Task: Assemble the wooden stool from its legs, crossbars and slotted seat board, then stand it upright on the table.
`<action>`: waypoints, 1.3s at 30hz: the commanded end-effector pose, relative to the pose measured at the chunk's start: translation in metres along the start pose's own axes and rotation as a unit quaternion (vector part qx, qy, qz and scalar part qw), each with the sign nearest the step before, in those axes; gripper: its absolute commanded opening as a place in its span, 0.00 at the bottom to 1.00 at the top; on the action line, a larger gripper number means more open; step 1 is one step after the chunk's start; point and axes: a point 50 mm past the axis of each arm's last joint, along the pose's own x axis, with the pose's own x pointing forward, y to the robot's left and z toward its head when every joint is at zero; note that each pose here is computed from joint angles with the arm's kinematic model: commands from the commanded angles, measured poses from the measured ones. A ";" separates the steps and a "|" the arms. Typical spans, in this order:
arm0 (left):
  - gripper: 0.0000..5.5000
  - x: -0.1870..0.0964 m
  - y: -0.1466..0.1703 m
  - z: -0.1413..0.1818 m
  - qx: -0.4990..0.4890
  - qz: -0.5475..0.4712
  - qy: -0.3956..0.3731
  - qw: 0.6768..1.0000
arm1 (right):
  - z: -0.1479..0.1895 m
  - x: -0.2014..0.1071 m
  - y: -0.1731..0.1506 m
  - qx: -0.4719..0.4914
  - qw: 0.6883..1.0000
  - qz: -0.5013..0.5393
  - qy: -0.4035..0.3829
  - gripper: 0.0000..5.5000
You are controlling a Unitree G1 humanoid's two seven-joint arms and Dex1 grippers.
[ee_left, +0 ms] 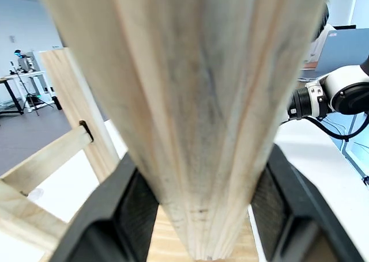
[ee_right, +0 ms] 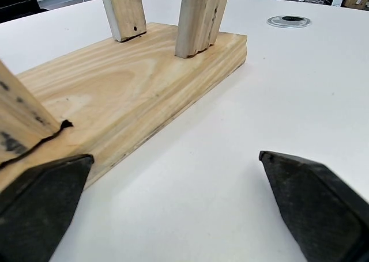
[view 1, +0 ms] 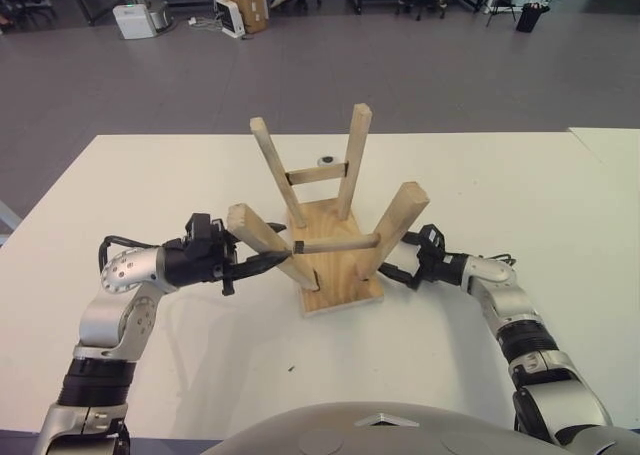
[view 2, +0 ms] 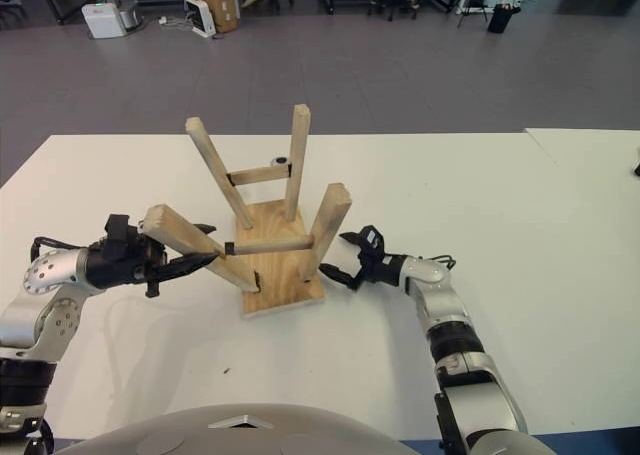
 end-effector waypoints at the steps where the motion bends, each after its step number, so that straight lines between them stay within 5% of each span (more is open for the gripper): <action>1: 0.37 0.007 0.007 -0.004 -0.005 -0.034 0.059 0.998 | -0.007 0.013 0.017 0.001 0.999 0.042 0.011 0.98; 5: 0.37 0.012 0.008 -0.015 -0.063 -0.006 0.073 0.995 | -0.011 0.023 0.031 -0.004 0.997 0.072 0.016 0.98; 16: 0.37 -0.007 -0.059 -0.101 -0.145 0.038 0.203 0.968 | 0.002 0.018 0.026 -0.023 0.998 0.060 0.008 0.98; 23: 0.37 0.000 -0.061 -0.101 -0.164 0.013 0.179 0.970 | 0.004 0.017 0.022 -0.026 0.998 0.055 0.007 0.98; 28: 0.56 0.002 -0.046 -0.096 -0.097 0.065 0.178 0.977 | 0.015 0.003 -0.003 -0.039 0.999 0.003 -0.003 0.98; 35: 0.75 0.004 -0.046 -0.090 -0.045 0.111 0.190 0.974 | 0.092 -0.034 -0.040 -0.078 0.989 -0.063 -0.107 0.98; 39: 0.86 0.018 -0.042 -0.093 -0.037 0.137 0.197 0.970 | 0.213 -0.062 -0.011 -0.062 0.943 0.010 -0.326 0.98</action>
